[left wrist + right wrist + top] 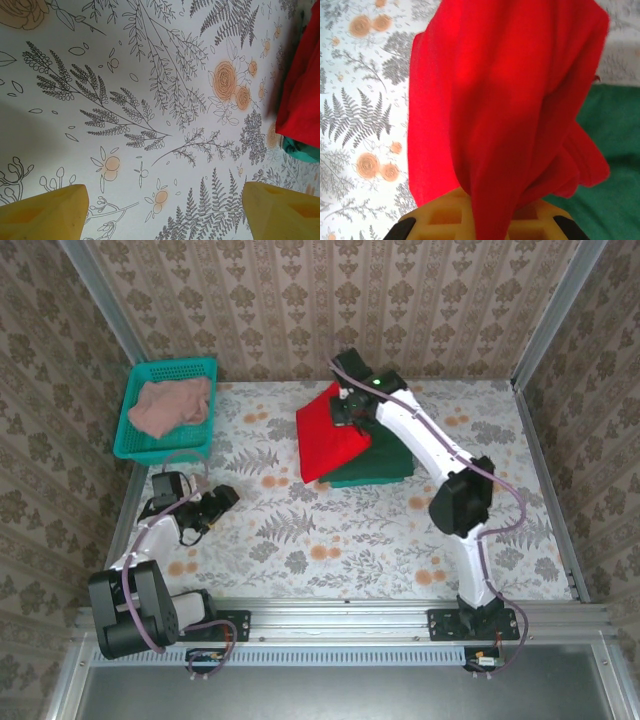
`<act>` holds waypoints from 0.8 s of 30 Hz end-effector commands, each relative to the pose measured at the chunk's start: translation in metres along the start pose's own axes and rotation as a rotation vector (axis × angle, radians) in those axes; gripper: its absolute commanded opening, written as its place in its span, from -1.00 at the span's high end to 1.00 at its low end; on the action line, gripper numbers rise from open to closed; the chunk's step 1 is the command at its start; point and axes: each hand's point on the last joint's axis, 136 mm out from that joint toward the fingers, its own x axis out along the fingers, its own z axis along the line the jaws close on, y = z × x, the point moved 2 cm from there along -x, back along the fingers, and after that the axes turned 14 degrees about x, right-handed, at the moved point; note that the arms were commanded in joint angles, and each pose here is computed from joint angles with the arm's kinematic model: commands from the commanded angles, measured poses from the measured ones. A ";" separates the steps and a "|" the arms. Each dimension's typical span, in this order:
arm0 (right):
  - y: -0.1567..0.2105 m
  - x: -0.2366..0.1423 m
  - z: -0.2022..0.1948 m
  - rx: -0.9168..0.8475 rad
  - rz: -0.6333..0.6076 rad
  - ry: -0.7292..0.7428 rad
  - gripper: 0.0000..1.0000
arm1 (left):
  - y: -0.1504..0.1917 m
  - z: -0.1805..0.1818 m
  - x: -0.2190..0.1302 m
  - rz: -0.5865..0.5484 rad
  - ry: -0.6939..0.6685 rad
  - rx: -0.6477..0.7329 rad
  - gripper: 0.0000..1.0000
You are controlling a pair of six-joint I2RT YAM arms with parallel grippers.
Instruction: Fold and stack the t-shirts
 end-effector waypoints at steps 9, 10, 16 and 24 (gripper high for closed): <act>-0.026 -0.016 -0.050 0.209 -0.046 -0.181 1.00 | -0.076 -0.130 0.040 -0.172 0.195 0.264 -0.96; -0.024 -0.012 -0.059 0.228 -0.034 -0.190 1.00 | -0.086 -0.143 0.051 -0.160 0.235 0.274 -0.96; -0.006 0.025 -0.121 0.343 0.017 -0.152 1.00 | -0.099 -0.193 0.143 -0.010 0.359 0.332 -0.87; 0.009 0.057 -0.155 0.323 0.069 -0.107 0.94 | -0.081 -0.220 0.178 0.014 0.422 0.363 -0.64</act>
